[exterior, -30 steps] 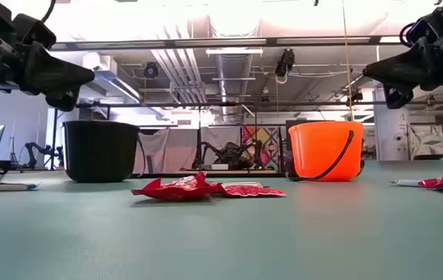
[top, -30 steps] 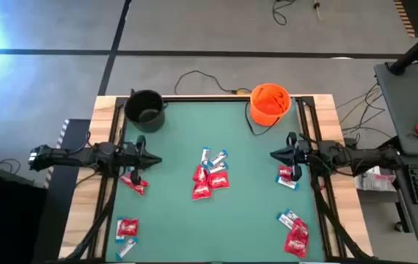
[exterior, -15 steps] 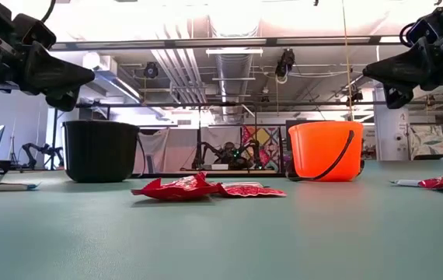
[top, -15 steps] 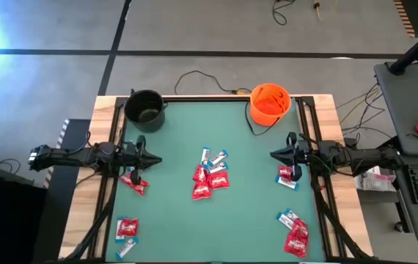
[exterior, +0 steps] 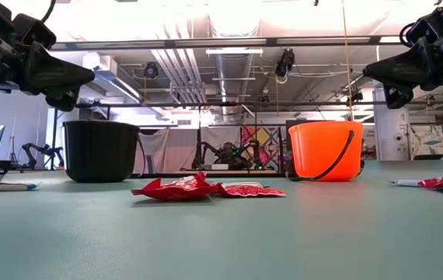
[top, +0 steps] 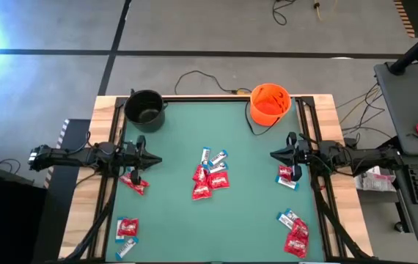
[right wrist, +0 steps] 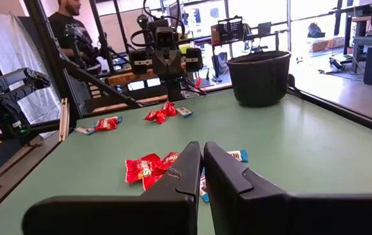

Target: Sort candy by brand, put in halloween buckets

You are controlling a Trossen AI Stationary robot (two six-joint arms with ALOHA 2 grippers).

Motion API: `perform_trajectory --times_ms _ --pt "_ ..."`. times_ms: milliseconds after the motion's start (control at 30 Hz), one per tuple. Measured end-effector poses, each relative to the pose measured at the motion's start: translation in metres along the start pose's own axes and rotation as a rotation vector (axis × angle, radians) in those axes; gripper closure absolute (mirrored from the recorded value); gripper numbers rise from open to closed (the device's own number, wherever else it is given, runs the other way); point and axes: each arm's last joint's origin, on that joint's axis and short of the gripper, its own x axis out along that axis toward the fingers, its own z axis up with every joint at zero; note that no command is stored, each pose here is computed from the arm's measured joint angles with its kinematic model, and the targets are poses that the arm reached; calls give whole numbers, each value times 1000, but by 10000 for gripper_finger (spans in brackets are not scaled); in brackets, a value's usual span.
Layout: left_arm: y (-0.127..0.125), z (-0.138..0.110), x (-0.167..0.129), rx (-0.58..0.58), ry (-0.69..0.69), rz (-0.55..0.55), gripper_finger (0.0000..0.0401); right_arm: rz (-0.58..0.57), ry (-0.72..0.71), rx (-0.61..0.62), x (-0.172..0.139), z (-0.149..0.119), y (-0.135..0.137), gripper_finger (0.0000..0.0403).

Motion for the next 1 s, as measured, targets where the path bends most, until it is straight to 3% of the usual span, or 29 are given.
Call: perform_trajectory --times_ms 433,533,600,667,733,833,933,1000 --pt "0 0 0 0 0 0 395 4 -26 20 0 2 0 390" --pt "0 0 0 0 0 -1 395 -12 -95 284 0 8 0 390" --pt "0 0 0 0 0 0 395 -120 -99 578 0 4 -4 390" --pt "0 0 0 0 0 0 395 -177 -81 744 2 -1 -5 390" --pt "0 0 0 0 -1 0 395 -155 -19 796 6 -4 -4 390" --pt "0 0 0 0 -2 0 395 -17 116 884 11 -7 2 390" --pt "0 0 0 0 -3 0 395 -150 276 953 19 -14 2 390" --pt "0 0 0 0 -3 0 395 -274 381 924 23 -13 3 390"
